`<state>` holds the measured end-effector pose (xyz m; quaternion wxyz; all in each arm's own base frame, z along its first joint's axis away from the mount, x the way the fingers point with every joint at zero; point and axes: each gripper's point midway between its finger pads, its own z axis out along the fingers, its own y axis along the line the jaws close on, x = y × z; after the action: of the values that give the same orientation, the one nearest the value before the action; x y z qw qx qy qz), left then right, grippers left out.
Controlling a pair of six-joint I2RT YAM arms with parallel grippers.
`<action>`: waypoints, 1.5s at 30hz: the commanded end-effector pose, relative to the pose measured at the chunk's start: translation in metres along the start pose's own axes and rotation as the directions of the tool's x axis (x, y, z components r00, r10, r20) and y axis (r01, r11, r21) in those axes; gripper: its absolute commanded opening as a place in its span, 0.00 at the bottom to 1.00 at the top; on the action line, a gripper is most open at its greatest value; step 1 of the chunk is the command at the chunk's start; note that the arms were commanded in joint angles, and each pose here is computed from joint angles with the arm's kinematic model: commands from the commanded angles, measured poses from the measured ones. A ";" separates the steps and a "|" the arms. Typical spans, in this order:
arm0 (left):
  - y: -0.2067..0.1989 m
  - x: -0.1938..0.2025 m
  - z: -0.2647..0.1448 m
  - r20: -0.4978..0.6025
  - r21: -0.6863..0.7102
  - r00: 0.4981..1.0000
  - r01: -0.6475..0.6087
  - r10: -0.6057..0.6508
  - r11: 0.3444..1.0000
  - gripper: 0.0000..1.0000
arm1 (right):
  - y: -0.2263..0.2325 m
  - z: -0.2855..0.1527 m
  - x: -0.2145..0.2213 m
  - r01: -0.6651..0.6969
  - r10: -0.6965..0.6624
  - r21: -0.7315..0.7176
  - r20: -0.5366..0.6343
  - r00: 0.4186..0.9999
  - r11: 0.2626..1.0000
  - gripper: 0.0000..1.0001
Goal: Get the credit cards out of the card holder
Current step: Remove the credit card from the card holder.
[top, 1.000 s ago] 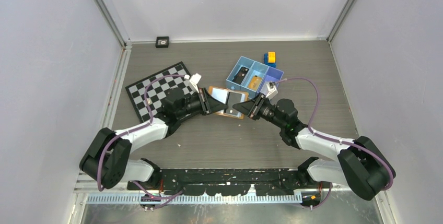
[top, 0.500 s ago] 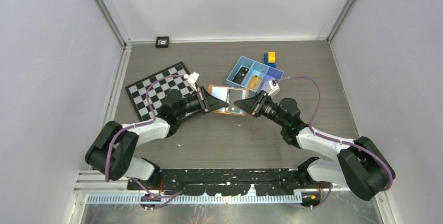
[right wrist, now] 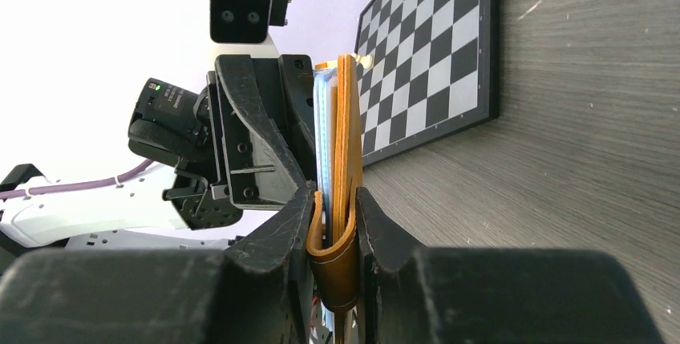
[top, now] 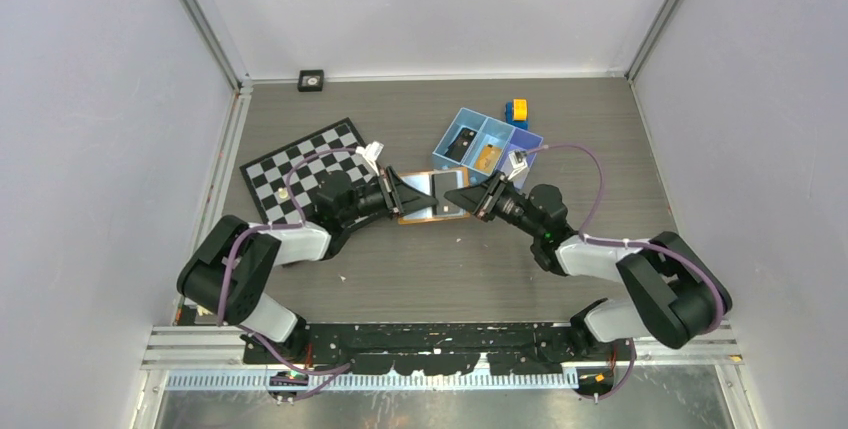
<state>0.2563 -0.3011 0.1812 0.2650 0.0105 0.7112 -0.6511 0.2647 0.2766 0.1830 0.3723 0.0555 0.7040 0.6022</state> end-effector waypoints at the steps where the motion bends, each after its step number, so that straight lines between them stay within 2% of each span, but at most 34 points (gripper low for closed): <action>1: -0.026 0.001 0.008 -0.025 0.030 0.993 -0.112 0.112 0.993 0.21 | 0.052 0.005 0.018 -0.012 -0.016 -0.222 -0.121 0.992 0.975 0.00; 4: -0.030 -0.004 0.007 0.003 0.032 0.992 -0.128 0.128 0.991 0.15 | 0.051 0.006 0.019 -0.008 -0.019 -0.213 -0.123 0.992 0.977 0.00; 8: -0.054 -0.008 0.006 0.035 0.164 0.993 -0.113 0.109 0.980 0.08 | 0.049 0.006 0.020 0.002 -0.026 -0.198 -0.121 0.992 0.980 0.01; 10: -0.067 -0.009 0.006 0.040 0.226 0.992 -0.128 0.122 0.966 0.09 | 0.050 0.006 0.022 0.006 -0.032 -0.201 -0.125 0.992 0.980 0.01; 13: -0.072 -0.010 0.006 0.037 0.246 0.991 -0.135 0.129 0.960 0.14 | 0.054 0.008 0.028 0.020 -0.050 -0.202 -0.141 0.989 0.979 0.00; 17: -0.068 -0.010 0.007 0.032 0.222 0.991 -0.137 0.133 0.965 0.10 | 0.057 0.008 0.030 0.034 -0.063 -0.198 -0.144 0.988 0.980 0.00; 19: -0.063 -0.012 0.008 0.039 0.188 0.987 -0.158 0.153 0.969 0.01 | 0.059 0.006 0.030 0.042 -0.071 -0.204 -0.140 0.988 0.978 0.02; 20: -0.057 -0.013 0.008 0.045 0.151 0.986 -0.167 0.162 0.974 0.00 | 0.061 0.005 0.029 0.045 -0.073 -0.206 -0.131 0.989 0.978 0.05; 22: -0.039 -0.018 0.005 0.066 0.035 0.979 -0.195 0.192 0.980 0.00 | 0.062 0.000 0.025 0.062 -0.085 -0.202 -0.106 0.991 0.977 0.15; 25: -0.011 -0.023 -0.005 0.075 -0.163 0.968 -0.227 0.241 0.960 0.00 | 0.059 -0.004 0.021 0.088 -0.102 -0.155 -0.083 0.991 0.984 0.20; 29: -0.008 -0.028 -0.014 0.094 -0.224 0.955 -0.256 0.282 0.941 0.00 | 0.061 -0.009 0.018 0.097 -0.107 -0.141 -0.062 0.992 0.985 0.26; 40: 0.001 -0.039 -0.027 0.136 -0.267 0.952 -0.231 0.273 0.936 0.00 | 0.062 -0.015 0.013 0.084 -0.088 -0.126 -0.028 0.996 0.988 0.24; 45: 0.007 -0.043 -0.035 0.149 -0.301 0.949 -0.226 0.279 0.927 0.00 | 0.059 -0.017 0.010 0.089 -0.091 -0.107 -0.016 0.996 0.990 0.11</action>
<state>0.2736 -0.2666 0.1918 0.3812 0.0123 0.7577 -0.5296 0.2324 0.2832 0.1954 0.3676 0.0218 0.7177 0.5910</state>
